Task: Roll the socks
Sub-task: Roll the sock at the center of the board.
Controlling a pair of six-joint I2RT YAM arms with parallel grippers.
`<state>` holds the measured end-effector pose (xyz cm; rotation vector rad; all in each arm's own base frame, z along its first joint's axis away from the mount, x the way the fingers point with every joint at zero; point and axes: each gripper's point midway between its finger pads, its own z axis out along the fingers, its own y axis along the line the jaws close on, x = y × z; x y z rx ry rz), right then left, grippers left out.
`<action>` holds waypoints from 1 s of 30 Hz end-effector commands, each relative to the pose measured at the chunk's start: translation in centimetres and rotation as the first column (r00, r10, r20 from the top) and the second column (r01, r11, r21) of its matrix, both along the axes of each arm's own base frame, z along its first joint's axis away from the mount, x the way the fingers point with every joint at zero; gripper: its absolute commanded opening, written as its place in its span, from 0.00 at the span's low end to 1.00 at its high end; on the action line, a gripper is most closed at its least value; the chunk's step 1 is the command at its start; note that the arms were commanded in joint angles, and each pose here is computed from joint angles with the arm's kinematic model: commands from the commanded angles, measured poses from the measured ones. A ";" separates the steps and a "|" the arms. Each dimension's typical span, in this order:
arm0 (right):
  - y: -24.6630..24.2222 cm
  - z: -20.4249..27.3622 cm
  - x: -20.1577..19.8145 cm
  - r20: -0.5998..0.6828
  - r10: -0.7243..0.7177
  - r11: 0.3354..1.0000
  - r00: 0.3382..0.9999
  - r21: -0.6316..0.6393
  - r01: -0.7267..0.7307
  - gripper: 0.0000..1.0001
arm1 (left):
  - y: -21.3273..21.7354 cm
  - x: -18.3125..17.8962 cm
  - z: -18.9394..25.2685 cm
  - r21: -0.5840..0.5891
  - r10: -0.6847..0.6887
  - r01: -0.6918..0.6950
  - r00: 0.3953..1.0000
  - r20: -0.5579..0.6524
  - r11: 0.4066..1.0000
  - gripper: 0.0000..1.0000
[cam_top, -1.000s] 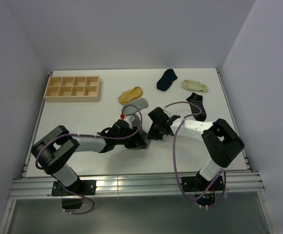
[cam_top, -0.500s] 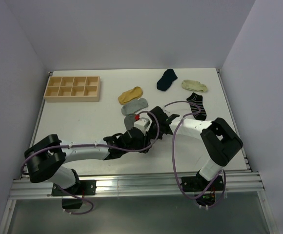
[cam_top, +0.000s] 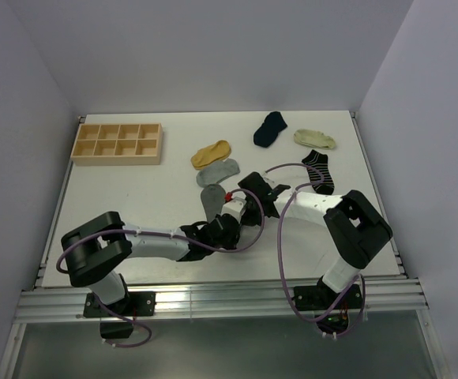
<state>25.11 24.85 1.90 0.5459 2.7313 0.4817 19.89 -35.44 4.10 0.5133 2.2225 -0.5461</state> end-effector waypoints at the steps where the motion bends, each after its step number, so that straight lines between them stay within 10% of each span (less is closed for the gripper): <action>1: -1.0 -1.9 -1.5 -0.059 0.009 0.998 0.998 -0.055 -0.012 0.16 | -0.6 0.7 0.0 -0.012 0.023 -0.023 1.000 0.020 1.000 0.22; 19: -0.9 -2.1 -1.5 -0.063 0.007 0.999 0.998 -0.053 -0.011 0.16 | -0.3 0.0 3.1 0.075 -0.012 -0.001 0.984 0.175 0.997 0.50; 30: -0.2 -2.5 -2.0 -0.105 0.033 0.999 0.994 -0.029 -0.037 0.17 | -0.6 0.4 2.4 0.218 -0.062 0.001 0.960 0.273 0.976 0.47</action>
